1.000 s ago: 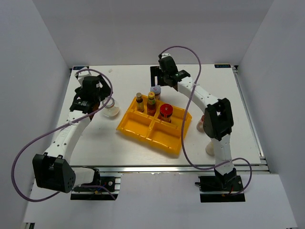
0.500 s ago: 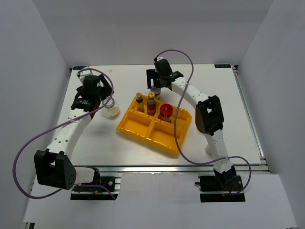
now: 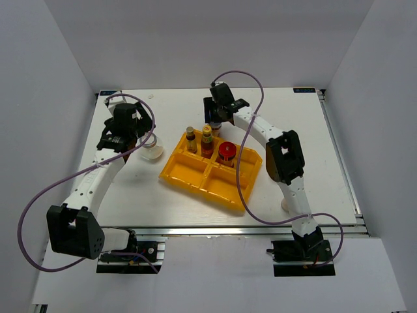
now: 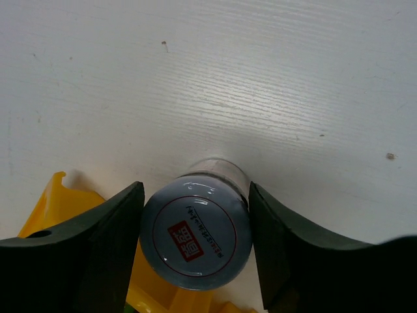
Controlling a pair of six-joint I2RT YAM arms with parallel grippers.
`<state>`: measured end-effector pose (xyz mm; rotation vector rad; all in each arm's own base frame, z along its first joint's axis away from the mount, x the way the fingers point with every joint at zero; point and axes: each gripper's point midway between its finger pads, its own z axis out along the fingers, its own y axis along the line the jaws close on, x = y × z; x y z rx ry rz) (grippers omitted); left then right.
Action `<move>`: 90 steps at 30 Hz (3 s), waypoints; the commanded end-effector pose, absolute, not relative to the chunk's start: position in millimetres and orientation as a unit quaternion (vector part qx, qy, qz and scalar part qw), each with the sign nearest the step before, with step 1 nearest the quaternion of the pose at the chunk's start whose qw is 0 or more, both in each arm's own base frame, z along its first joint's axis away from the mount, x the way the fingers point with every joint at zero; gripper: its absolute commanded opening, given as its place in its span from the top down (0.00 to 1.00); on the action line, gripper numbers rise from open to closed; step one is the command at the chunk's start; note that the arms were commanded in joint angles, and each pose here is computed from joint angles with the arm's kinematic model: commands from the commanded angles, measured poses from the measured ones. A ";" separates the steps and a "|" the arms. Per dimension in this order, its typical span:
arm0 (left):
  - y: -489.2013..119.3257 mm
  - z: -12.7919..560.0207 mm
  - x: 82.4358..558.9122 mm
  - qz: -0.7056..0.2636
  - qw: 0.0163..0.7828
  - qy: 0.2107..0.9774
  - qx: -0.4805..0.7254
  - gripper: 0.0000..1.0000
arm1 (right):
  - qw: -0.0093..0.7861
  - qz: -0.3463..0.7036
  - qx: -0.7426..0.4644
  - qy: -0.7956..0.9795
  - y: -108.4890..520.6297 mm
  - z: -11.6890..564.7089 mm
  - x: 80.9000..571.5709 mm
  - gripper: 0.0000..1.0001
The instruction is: Organize the condiment bottles
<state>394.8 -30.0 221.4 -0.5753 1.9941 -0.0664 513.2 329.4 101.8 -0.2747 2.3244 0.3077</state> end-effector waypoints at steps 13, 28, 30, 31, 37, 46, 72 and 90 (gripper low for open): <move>-23.9 240.6 384.0 -0.033 0.528 0.812 -0.246 0.02 | 0.502 0.117 -0.092 0.852 299.9 218.9 533.8 0.91; -30.4 233.6 370.8 -0.057 0.524 0.814 -0.243 0.02 | 0.574 0.085 -0.039 0.814 202.0 300.7 436.7 0.95; -31.2 232.4 369.5 -0.061 0.524 0.814 -0.243 0.02 | 0.569 0.089 -0.026 0.817 188.4 294.8 413.2 0.96; -32.6 234.0 368.2 -0.065 0.527 0.813 -0.240 0.02 | 0.567 0.092 -0.022 0.818 184.0 292.9 405.2 0.96; -39.8 229.3 366.2 -0.082 0.522 0.818 -0.228 0.02 | 0.548 0.143 -0.030 0.823 176.4 272.9 354.7 0.97; -42.8 222.6 360.5 -0.089 0.517 0.823 -0.218 0.02 | 0.530 0.197 -0.065 0.822 195.3 248.3 340.1 0.98; -39.9 199.8 356.7 -0.074 0.501 0.835 -0.216 0.02 | 0.487 0.201 -0.074 0.847 213.6 153.5 353.1 0.88; -39.8 182.3 361.6 -0.060 0.473 0.851 -0.223 0.02 | 0.481 0.189 -0.073 0.853 205.4 155.8 344.1 0.25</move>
